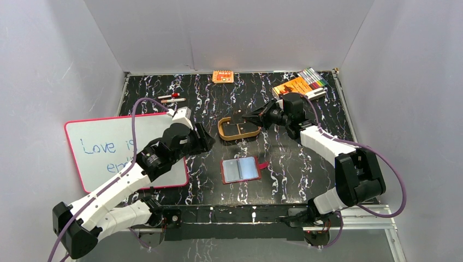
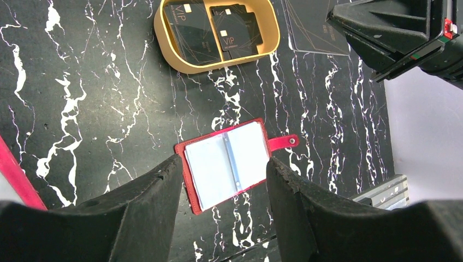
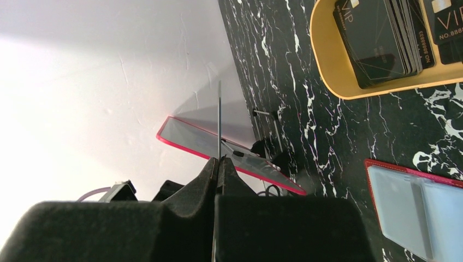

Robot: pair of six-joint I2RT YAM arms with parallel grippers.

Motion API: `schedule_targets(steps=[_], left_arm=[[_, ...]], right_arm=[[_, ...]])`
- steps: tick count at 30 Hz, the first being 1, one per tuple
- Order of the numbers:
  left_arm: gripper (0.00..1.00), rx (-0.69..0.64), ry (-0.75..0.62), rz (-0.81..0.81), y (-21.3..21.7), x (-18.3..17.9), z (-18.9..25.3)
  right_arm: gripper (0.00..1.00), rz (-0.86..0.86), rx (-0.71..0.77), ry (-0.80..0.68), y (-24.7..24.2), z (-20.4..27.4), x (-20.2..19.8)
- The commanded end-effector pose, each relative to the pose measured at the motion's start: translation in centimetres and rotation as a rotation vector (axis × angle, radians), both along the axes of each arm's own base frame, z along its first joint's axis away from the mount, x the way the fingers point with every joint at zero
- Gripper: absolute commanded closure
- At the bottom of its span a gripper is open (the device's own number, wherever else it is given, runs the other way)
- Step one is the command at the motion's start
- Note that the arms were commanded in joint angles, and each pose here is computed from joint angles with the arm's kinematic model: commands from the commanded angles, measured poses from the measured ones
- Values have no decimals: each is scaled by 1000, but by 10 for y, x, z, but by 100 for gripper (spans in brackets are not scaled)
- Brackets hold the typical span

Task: Put the credit cards into the card holder
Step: Pick up the credit card from the storage box.

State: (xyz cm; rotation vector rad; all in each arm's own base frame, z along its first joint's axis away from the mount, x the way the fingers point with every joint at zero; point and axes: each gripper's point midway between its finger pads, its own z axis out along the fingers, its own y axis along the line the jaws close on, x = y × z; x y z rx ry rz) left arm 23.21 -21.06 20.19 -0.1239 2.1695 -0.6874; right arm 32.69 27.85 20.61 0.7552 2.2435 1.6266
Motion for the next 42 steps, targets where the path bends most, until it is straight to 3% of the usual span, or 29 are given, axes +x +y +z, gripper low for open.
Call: schedule_targets(steps=[1,13,22,27,36,42], left_arm=[[45,-23,-40,10,-4,8,19],[45,-28,-44,1,-8,11,21],[45,-39,-46,-2,-10,10,23],[45,-51,-55,-2,-8,8,27],[44,-137,-130,-24,-3,-3,40],[41,-207,-199,-142,-18,-14,48]], right_arm=[[100,57,52,-134,1,31,-6],[100,93,99,-133,3,33,-12],[100,215,163,-233,9,43,-30],[100,367,175,-451,9,63,-58],[100,575,-5,-919,-8,66,-122],[100,593,-112,-1037,-20,48,-146]])
